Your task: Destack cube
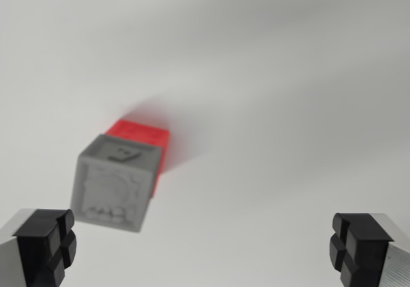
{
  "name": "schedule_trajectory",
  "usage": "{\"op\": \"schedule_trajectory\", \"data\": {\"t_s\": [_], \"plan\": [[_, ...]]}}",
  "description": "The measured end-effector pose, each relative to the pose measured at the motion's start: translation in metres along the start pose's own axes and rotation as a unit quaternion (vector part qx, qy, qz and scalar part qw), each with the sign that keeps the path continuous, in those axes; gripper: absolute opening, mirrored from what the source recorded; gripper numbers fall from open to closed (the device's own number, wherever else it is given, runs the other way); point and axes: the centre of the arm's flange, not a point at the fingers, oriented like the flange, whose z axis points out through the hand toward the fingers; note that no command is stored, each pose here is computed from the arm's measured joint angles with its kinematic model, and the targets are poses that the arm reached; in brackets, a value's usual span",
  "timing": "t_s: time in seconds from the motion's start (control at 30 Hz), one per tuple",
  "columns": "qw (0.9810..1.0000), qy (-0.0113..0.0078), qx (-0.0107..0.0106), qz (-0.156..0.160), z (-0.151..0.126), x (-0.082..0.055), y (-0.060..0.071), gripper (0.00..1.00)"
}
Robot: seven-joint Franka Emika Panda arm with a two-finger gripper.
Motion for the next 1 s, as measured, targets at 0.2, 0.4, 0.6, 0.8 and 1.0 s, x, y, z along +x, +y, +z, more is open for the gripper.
{"op": "schedule_trajectory", "data": {"t_s": [0.2,0.4,0.6,0.8,1.0], "plan": [[0.9997,-0.0014,0.0015,0.025,0.010,-0.019,-0.001,1.00],[0.9986,-0.0032,0.0023,0.053,0.022,-0.040,-0.002,1.00],[0.9968,-0.0050,0.0040,0.080,0.031,-0.059,-0.004,1.00],[0.9942,-0.0071,0.0048,0.107,0.043,-0.080,-0.004,1.00],[0.9930,-0.0093,0.0059,0.118,0.061,-0.091,-0.005,1.00]]}}
